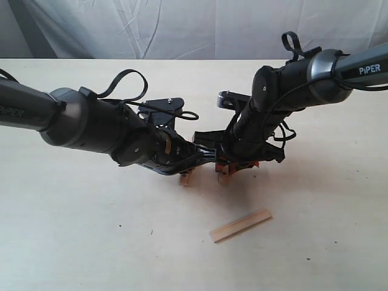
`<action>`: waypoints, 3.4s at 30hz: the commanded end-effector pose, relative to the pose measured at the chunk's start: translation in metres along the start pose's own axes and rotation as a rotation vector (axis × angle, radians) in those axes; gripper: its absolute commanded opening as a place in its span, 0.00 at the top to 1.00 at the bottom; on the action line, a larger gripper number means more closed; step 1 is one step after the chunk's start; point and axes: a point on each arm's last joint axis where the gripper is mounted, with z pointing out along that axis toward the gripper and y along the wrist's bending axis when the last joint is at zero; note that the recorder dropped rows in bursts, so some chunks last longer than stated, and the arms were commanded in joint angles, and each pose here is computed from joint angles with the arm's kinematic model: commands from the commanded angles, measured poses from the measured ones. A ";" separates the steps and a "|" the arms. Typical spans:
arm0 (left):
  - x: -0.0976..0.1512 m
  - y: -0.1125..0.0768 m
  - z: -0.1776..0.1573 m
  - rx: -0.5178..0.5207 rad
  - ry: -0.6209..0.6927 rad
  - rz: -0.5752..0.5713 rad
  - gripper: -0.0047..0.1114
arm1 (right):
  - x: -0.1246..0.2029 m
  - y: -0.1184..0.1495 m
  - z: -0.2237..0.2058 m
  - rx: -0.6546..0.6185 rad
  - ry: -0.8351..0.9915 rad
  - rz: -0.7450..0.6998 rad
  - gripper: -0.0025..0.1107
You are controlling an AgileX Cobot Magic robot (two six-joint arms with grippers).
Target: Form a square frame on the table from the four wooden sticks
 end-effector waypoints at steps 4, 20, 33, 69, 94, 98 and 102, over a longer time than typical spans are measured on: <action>-0.002 -0.001 -0.003 0.011 -0.014 0.000 0.96 | 0.005 0.000 -0.004 0.012 0.042 0.025 0.99; -0.002 -0.001 -0.003 0.018 -0.021 0.000 0.96 | 0.007 -0.001 -0.004 0.015 0.061 0.072 0.76; -0.002 -0.001 -0.003 0.013 -0.016 0.000 0.96 | 0.000 0.005 -0.021 -0.023 -0.018 0.075 0.57; -0.020 0.051 -0.077 -0.182 -0.030 0.054 0.95 | 0.022 -0.004 -0.033 0.094 -0.050 -0.129 0.99; 0.001 0.066 -0.068 -0.124 -0.035 -0.004 0.96 | 0.040 0.006 -0.002 0.089 0.005 -0.128 0.99; 0.001 0.066 -0.068 -0.127 -0.033 -0.005 0.96 | 0.040 0.007 -0.003 0.080 0.008 -0.113 0.99; 0.002 0.069 -0.070 -0.152 -0.015 0.000 0.96 | 0.039 0.009 -0.021 0.091 -0.013 -0.161 0.99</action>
